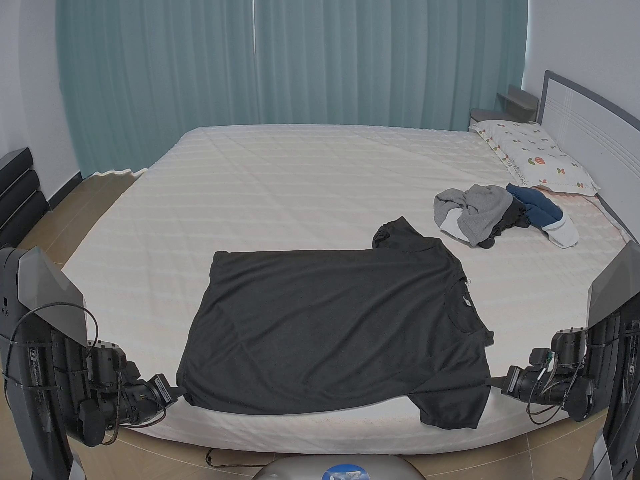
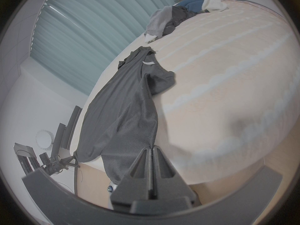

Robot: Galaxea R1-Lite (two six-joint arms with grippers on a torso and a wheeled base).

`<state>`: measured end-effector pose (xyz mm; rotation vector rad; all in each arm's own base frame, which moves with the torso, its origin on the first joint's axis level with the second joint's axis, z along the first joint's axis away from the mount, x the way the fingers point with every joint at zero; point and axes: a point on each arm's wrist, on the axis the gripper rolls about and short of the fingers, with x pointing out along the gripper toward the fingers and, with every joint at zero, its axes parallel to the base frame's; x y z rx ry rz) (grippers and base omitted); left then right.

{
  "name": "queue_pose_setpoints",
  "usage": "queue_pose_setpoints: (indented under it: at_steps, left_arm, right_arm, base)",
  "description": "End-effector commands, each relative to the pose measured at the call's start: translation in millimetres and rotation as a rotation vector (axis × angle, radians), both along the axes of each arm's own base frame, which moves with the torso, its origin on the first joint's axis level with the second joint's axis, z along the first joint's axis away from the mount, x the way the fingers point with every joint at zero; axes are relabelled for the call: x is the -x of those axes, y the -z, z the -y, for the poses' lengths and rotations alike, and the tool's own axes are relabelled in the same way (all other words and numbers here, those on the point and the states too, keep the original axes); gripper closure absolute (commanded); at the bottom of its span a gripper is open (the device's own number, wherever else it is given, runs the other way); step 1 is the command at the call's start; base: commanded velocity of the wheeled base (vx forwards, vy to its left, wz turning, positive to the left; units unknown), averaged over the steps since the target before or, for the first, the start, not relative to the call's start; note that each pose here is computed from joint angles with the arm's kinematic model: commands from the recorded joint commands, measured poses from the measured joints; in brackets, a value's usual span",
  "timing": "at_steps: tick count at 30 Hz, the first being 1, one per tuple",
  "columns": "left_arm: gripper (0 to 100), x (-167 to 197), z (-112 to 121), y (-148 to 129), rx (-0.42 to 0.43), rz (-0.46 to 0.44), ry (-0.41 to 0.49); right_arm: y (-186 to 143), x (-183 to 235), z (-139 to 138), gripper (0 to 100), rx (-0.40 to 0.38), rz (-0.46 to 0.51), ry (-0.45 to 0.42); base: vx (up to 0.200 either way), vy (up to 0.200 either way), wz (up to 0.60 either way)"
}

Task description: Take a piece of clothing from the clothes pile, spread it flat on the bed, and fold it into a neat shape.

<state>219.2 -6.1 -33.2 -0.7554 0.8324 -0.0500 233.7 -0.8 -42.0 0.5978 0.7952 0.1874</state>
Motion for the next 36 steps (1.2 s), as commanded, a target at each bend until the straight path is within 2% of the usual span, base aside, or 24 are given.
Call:
queue_pose_setpoints:
  at_steps: [1, 10, 19, 22, 28, 36]
  left_arm:
    - [100, 0.1, -0.5, 0.3, -0.001, -0.001, -0.003]
    - [100, 5.2, -1.9, -0.2, -0.014, -0.016, -0.009]
    - [100, 6.1, -4.3, -1.0, -0.043, -0.021, -0.04]
    - [100, 7.7, -3.7, -0.7, -0.049, -0.037, -0.033]
    - [100, 18.9, -3.6, -7.3, -0.108, -0.097, 0.043]
    - [100, 20.2, -3.6, -7.3, -0.113, -0.107, 0.048]
  right_arm:
    - [-11.4, 12.6, 10.1, 100, 0.007, 0.007, 0.038]
    - [-7.8, 22.8, 14.5, 100, 0.003, -0.061, 0.072]
    - [-27.5, 38.0, 12.0, 100, 0.051, -0.136, 0.078]
    - [-30.4, 42.1, 11.2, 100, 0.07, -0.156, 0.071]
    - [-32.9, 45.7, 8.1, 100, 0.108, -0.173, 0.062]
    - [-42.9, 51.2, 2.6, 100, 0.112, -0.167, 0.034]
  base:
    - [0.0, 0.0, 0.0]
    - [0.0, 0.0, 0.0]
    - [0.0, 0.0, 0.0]
    - [0.0, 0.0, 0.0]
    - [0.0, 0.0, 0.0]
    - [0.0, 0.0, 0.0]
